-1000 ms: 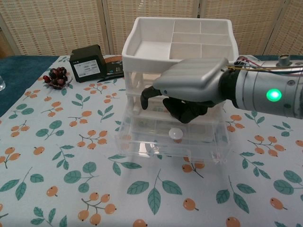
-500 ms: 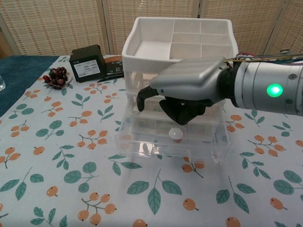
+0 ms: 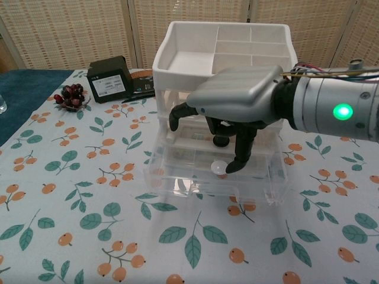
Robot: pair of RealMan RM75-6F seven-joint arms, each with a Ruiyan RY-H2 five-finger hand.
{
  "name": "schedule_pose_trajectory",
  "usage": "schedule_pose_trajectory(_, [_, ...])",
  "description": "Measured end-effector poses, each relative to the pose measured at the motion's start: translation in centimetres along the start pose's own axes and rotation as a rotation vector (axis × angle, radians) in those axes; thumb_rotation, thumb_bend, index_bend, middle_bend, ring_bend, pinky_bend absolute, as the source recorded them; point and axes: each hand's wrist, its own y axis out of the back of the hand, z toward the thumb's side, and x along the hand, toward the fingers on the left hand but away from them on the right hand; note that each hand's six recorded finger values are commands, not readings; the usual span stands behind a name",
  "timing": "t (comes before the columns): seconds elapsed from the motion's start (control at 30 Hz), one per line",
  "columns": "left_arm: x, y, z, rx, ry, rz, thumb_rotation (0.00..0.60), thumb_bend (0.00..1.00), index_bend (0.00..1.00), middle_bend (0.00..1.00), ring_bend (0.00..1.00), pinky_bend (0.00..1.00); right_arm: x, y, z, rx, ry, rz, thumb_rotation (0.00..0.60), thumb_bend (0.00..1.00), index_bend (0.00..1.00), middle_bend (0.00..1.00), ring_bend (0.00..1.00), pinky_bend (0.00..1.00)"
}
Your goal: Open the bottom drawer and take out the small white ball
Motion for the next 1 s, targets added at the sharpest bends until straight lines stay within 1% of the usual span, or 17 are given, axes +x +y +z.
schedule_pose_trajectory(0.13, [0.0,0.0,0.0,-0.001,-0.001,0.001,0.600,0.25,0.11,0.00,0.05,0.07,-0.2,-0.3,-0.1,0.054,0.009,0.018,0.600,0.12,0.20,0.98,1.00,1.00])
schedule_pose_trajectory(0.23, [0.0,0.0,0.0,-0.002,0.000,0.000,0.600,0.25,0.11,0.00,0.05,0.07,-0.3,-0.6,-0.1,0.096,0.016,0.035,0.600,0.17,0.25,0.99,1.00,1.00])
schedule_pose_trajectory(0.33, [-0.1,0.0,0.0,-0.004,0.003,-0.001,0.600,0.25,0.11,0.00,0.05,0.07,-0.4,-1.2,-0.3,0.138,0.020,0.057,0.600,0.19,0.30,0.99,1.00,1.00])
schedule_pose_trajectory(0.43, [-0.1,-0.1,0.0,-0.005,0.002,-0.003,0.600,0.25,0.11,0.00,0.05,0.07,-0.4,-1.9,-0.5,0.178,0.021,0.079,0.600,0.23,0.33,1.00,1.00,1.00])
schedule_pose_trajectory(0.63, [-0.1,-0.1,0.0,-0.006,0.003,-0.003,0.600,0.25,0.11,0.00,0.05,0.07,-0.9,-2.6,-0.4,0.217,0.023,0.084,0.600,0.23,0.34,1.00,1.00,1.00])
schedule_pose_trajectory(0.83, [-0.2,-0.2,-0.1,-0.007,0.006,-0.006,0.600,0.25,0.11,0.00,0.05,0.07,-1.4,-2.9,-0.3,0.229,0.024,0.080,0.600,0.23,0.34,1.00,1.00,1.00])
schedule_pose_trajectory(1.0, [-0.2,-0.3,-0.2,-0.008,0.007,-0.007,0.600,0.25,0.11,0.00,0.05,0.07,-1.7,-3.0,-0.1,0.239,0.029,0.076,0.600,0.23,0.36,1.00,1.00,1.00])
